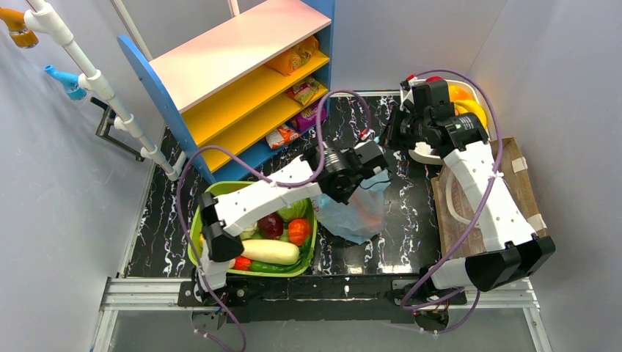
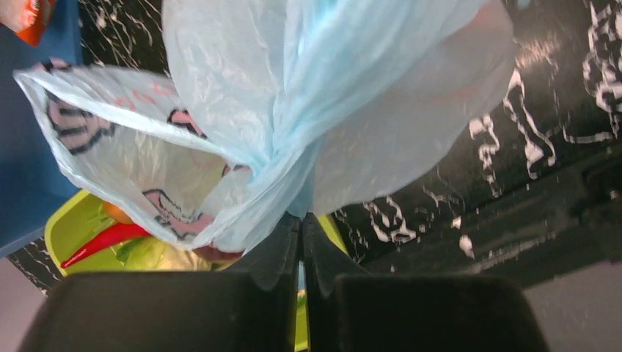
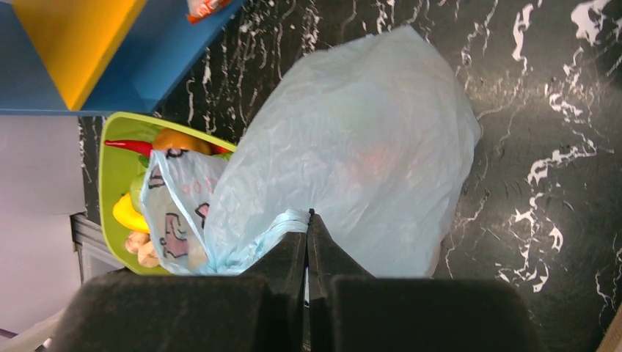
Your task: Place the food into the grocery bag and tie it
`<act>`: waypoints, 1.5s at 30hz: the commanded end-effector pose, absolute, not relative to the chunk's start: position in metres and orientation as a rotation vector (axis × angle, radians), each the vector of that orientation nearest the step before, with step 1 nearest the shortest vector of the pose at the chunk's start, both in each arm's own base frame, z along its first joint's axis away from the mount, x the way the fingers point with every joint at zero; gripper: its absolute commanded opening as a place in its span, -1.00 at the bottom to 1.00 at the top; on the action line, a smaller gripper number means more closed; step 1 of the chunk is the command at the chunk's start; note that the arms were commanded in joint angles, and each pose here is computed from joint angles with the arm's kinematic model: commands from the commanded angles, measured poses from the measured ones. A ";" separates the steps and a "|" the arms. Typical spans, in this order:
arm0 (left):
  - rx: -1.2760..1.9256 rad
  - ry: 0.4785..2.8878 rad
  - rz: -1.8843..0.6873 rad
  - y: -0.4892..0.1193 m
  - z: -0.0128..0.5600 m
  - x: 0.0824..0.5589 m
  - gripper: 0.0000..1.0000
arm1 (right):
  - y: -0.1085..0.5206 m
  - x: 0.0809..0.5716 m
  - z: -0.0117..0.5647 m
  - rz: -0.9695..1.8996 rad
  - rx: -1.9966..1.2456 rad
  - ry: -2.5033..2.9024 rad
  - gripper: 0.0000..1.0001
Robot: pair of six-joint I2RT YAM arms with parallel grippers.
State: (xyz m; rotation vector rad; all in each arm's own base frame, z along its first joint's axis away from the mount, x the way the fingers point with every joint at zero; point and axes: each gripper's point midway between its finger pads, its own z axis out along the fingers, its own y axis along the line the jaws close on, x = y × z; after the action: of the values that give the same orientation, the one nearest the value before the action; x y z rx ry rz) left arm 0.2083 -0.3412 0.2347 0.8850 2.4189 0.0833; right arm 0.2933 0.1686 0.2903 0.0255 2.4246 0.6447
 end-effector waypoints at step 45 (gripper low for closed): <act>0.653 2.460 -0.915 -0.277 0.309 0.181 0.20 | 0.140 0.299 0.267 0.734 0.206 2.431 -0.97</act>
State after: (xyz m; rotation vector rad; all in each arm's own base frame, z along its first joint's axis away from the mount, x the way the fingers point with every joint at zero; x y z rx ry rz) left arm 0.2015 -0.2688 0.2864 0.5335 2.4777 -0.7778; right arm 0.2986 0.1346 0.2372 0.2337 2.5048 0.6841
